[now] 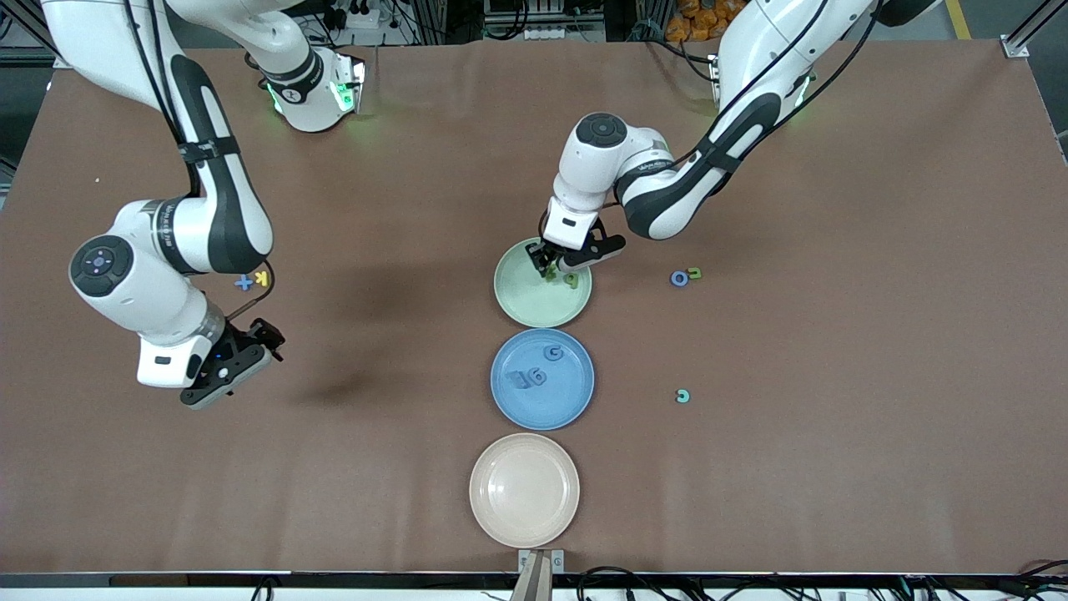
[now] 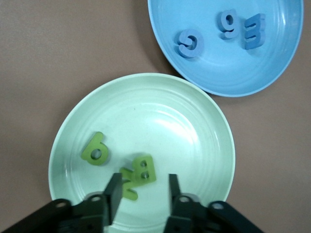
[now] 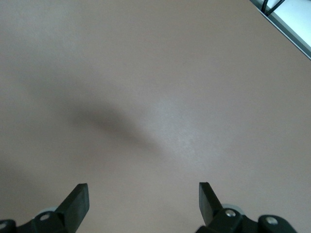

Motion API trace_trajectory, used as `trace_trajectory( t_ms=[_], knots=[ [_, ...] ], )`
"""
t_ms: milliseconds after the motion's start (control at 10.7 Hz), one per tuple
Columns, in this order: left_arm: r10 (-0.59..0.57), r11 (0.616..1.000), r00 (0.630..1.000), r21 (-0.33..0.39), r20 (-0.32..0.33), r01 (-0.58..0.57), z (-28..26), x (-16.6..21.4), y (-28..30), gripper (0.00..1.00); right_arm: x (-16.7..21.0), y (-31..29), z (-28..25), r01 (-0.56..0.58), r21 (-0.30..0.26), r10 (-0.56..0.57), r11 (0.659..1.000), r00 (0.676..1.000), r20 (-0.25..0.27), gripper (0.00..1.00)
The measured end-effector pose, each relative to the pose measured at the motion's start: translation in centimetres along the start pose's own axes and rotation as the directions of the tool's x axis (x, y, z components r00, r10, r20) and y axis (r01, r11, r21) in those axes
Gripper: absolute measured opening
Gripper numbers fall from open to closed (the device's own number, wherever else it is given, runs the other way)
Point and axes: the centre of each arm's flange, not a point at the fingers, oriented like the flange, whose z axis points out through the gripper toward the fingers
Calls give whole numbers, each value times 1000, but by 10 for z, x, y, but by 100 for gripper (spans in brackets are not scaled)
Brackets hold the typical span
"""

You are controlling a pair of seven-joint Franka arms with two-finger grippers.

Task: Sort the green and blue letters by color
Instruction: 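Carry the B onto the green plate and open the left gripper, then move the right gripper over the blue x beside the yellow k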

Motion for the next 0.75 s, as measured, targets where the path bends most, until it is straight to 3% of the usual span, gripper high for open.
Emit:
trace_trajectory(
  t_ms=[373,467,746],
  knots=[
    [-15,1000,1000,9,0,15,8,8,-2,96,-42,50,-2,116,-4,-116,993,993,14,100],
    [-15,1000,1000,8,-1,15,8,9,-2,100,-54,57,-5,126,-2,-125,992,992,16,100],
    [-19,1000,1000,8,-3,19,9,11,-2,100,-98,28,-5,136,-39,-137,990,990,-32,100]
  ],
)
